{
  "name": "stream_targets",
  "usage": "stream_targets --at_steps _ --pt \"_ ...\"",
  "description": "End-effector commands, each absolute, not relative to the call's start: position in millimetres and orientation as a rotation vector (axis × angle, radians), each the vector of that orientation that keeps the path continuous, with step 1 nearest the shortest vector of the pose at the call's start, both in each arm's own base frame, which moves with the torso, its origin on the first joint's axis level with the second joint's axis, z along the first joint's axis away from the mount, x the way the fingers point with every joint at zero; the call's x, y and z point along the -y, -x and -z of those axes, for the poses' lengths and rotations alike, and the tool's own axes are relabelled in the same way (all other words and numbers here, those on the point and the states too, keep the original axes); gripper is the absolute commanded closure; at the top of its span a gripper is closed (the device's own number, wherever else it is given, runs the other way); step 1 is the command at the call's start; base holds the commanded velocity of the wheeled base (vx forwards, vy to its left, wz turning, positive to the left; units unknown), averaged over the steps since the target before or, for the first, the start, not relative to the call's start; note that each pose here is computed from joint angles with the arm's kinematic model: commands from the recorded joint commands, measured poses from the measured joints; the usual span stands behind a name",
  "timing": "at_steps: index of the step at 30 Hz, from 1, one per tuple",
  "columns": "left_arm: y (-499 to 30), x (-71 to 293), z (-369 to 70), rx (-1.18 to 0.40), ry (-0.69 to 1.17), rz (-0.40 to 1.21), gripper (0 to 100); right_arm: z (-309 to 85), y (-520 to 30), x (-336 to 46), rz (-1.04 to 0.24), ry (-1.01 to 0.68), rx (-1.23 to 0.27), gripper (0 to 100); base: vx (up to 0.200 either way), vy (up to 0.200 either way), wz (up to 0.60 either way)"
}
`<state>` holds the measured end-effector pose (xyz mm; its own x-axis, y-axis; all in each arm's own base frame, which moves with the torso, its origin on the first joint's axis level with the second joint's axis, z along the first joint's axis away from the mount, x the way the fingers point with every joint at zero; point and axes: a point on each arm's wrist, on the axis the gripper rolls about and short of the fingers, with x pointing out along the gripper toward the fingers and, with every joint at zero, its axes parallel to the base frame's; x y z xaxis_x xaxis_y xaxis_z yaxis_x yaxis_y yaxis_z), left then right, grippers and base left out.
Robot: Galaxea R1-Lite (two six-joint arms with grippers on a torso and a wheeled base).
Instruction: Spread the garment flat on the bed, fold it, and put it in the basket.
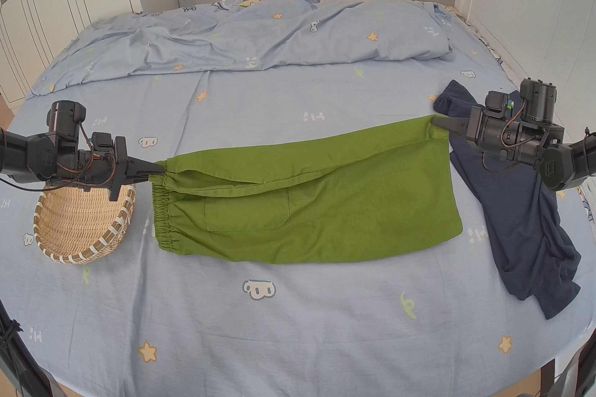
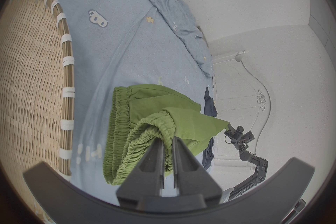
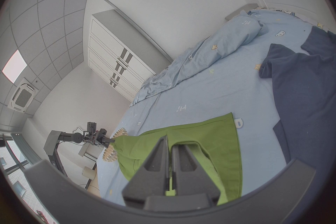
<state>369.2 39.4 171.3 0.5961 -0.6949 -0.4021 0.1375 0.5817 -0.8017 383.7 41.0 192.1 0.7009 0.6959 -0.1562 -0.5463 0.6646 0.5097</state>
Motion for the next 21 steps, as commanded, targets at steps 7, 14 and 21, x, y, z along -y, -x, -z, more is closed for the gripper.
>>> stream_targets --at_steps 7,14,21 --pt "-380 -40 -157 -0.801 0.815 0.545 100 -174 -404 -40 -0.711 -0.458 -0.368 100 0.0 0.0 0.0" --pt "-388 -38 -152 -0.807 0.812 0.553 0 -161 -411 -46 -0.716 -0.465 -0.399 0 0.0 0.0 0.0" --pt "-389 -38 -156 -0.792 0.815 0.557 0 -153 -406 -47 -0.713 -0.473 -0.432 0 0.0 0.0 0.0"
